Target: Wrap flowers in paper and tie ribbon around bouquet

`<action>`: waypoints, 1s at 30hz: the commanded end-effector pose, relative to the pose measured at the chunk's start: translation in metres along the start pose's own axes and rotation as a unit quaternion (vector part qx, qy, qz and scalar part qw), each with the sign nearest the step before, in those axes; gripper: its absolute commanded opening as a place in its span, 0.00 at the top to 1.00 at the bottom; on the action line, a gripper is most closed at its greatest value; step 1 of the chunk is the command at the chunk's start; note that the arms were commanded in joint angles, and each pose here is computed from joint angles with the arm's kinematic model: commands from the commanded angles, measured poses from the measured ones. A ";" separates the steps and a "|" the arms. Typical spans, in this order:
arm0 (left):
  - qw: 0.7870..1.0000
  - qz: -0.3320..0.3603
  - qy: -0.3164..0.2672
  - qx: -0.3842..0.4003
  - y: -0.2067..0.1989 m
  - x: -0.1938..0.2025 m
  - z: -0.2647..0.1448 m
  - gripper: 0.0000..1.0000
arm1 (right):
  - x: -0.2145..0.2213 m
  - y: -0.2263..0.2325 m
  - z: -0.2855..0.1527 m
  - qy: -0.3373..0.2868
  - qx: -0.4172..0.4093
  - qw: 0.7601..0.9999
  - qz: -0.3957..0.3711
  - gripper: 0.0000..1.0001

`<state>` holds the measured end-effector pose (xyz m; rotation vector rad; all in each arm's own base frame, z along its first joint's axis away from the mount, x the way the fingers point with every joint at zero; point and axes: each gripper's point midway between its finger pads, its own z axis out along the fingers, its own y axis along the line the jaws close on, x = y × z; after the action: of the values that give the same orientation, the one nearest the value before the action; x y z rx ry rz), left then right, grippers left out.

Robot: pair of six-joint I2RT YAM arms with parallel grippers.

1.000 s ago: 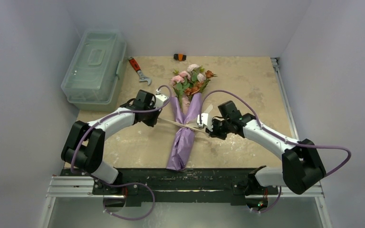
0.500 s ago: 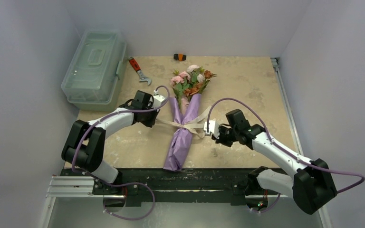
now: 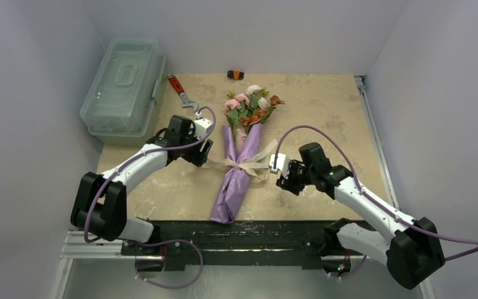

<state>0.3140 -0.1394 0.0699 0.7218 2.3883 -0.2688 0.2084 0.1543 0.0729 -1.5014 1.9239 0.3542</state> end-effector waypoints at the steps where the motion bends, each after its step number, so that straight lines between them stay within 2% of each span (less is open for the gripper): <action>1: 0.998 -0.007 -0.056 -0.006 -0.001 -0.039 -0.035 0.27 | -0.054 -0.030 -0.017 -0.076 0.046 0.996 0.004 0.39; 3: 0.997 -0.011 -0.080 -0.023 0.004 -0.052 -0.051 0.09 | -0.068 -0.036 -0.023 -0.097 0.056 0.994 0.012 0.32; 4: 0.995 -0.014 -0.096 -0.034 0.006 -0.060 -0.062 0.05 | -0.075 -0.038 -0.027 -0.107 0.060 0.992 0.016 0.28; 8: 0.985 -0.043 -0.147 -0.078 0.017 -0.087 -0.098 0.00 | -0.112 -0.051 -0.049 -0.162 0.082 0.983 0.027 0.14; 9: 0.983 -0.044 -0.163 -0.079 0.017 -0.094 -0.108 0.00 | -0.122 -0.057 -0.056 -0.175 0.094 0.980 0.035 0.11; 10: 0.978 -0.054 -0.185 -0.075 0.014 -0.102 -0.118 0.00 | -0.132 -0.062 -0.064 -0.188 0.105 0.976 0.044 0.04; 11: 0.973 -0.062 -0.210 -0.071 0.012 -0.110 -0.129 0.00 | -0.142 -0.067 -0.072 -0.201 0.112 0.972 0.055 0.01; 13: 0.961 -0.093 -0.253 -0.067 0.008 -0.121 -0.148 0.00 | -0.163 -0.073 -0.089 -0.229 0.120 0.963 0.076 0.01; 17: 0.944 -0.133 -0.300 -0.015 -0.012 -0.146 -0.185 0.00 | -0.201 -0.084 -0.128 -0.290 0.140 0.939 0.123 0.01; 20: 0.922 -0.212 -0.323 -0.036 -0.002 -0.158 -0.206 0.00 | -0.228 -0.088 -0.160 -0.358 0.139 0.895 0.228 0.01; 22: 0.904 -0.266 -0.331 -0.050 0.005 -0.158 -0.208 0.00 | -0.240 -0.086 -0.175 -0.380 0.122 0.870 0.289 0.01; 25: 0.895 -0.296 -0.330 -0.044 0.005 -0.161 -0.210 0.00 | -0.248 -0.075 -0.182 -0.378 0.082 0.855 0.345 0.01; 28: 0.894 -0.338 -0.286 -0.066 0.008 -0.149 -0.212 0.00 | -0.238 -0.073 -0.178 -0.370 0.074 0.815 0.440 0.01; 30: 0.894 -0.351 -0.268 -0.075 0.008 -0.144 -0.218 0.02 | -0.233 -0.067 -0.178 -0.381 0.068 0.804 0.452 0.01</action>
<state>0.3123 -0.1296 0.3151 -0.1265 1.9630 -0.5022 0.2487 0.2117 0.3702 -0.3918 1.6894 0.8823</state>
